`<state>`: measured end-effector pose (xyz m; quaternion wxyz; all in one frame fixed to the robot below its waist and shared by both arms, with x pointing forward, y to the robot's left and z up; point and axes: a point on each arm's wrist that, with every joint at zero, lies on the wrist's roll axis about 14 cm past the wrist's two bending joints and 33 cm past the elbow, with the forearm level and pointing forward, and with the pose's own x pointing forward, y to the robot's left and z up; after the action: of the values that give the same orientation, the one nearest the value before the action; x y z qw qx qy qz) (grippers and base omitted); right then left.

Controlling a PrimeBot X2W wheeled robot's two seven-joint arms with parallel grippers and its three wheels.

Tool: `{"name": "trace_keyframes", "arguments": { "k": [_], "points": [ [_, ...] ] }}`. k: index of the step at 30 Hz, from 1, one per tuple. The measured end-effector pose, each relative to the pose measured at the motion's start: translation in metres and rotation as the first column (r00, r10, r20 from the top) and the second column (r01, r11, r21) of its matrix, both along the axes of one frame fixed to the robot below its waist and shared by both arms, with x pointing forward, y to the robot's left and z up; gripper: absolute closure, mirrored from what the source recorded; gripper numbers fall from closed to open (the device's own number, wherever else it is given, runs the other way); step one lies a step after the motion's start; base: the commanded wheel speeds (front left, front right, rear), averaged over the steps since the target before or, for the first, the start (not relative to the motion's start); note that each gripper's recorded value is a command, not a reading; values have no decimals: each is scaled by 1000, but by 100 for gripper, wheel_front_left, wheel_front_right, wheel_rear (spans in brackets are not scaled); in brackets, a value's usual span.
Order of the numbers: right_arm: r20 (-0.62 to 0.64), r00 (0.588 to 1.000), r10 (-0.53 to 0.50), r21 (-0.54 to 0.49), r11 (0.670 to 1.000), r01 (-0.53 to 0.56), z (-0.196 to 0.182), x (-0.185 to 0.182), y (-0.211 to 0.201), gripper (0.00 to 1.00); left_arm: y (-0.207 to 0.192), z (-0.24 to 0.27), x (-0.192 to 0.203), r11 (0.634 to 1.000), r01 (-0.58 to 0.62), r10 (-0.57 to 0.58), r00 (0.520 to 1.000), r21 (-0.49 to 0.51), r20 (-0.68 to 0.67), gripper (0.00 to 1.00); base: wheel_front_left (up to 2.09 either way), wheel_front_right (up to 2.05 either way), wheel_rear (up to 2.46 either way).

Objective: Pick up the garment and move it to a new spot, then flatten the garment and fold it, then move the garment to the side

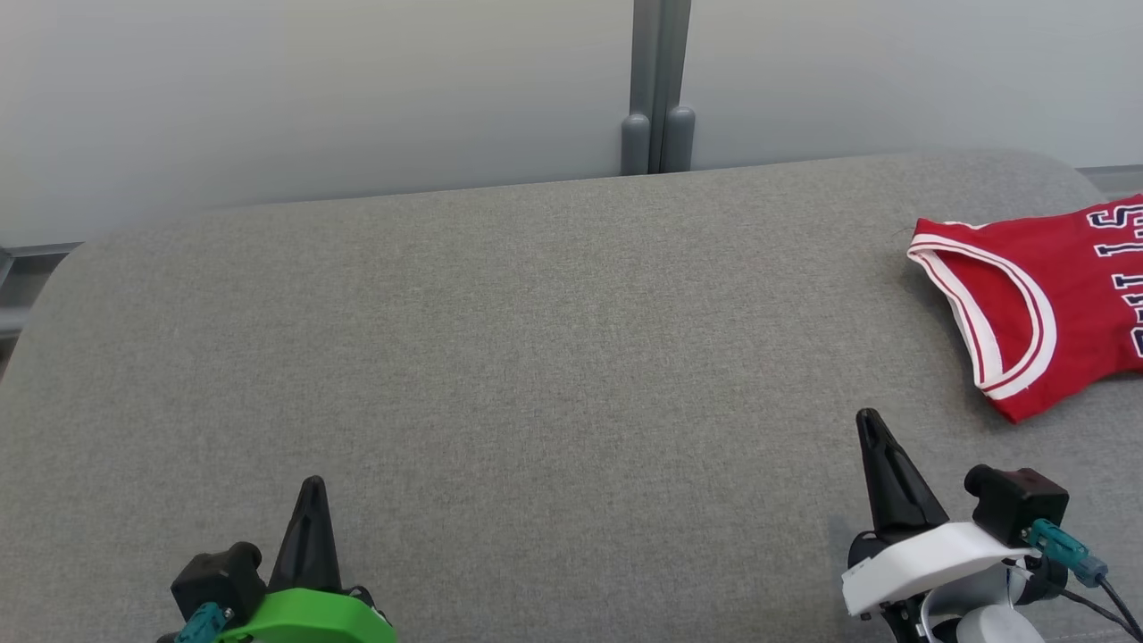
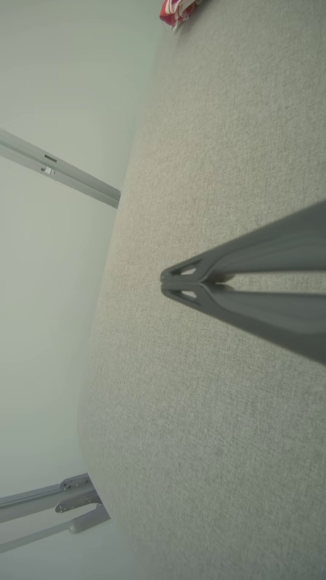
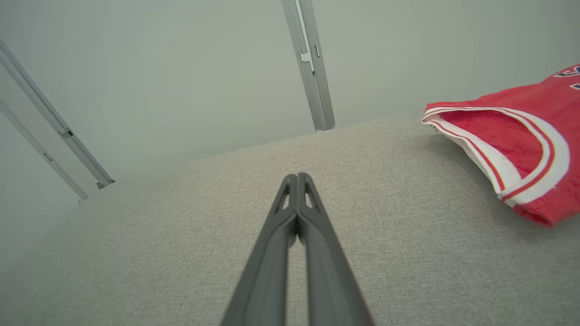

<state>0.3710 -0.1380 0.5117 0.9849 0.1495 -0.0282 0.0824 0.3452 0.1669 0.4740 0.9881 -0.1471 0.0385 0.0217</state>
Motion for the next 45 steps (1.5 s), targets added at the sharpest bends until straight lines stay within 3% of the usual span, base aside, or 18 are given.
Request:
{"name": "trace_keyframes", "arguments": {
  "k": [18, 45],
  "points": [
    [-92, 995, -47, 267, 961, 70, -8, 2, -23, 100, 5, -6, 8, 961, -39, 23, 998, -275, -61, 100, 0, 0, 0],
    [-171, 984, -57, 577, 803, 147, -12, 7, -47, 100, 7, -1, 22, 801, -64, 26, 997, -595, -73, 100, 0, 0, 0]
  ]
}}
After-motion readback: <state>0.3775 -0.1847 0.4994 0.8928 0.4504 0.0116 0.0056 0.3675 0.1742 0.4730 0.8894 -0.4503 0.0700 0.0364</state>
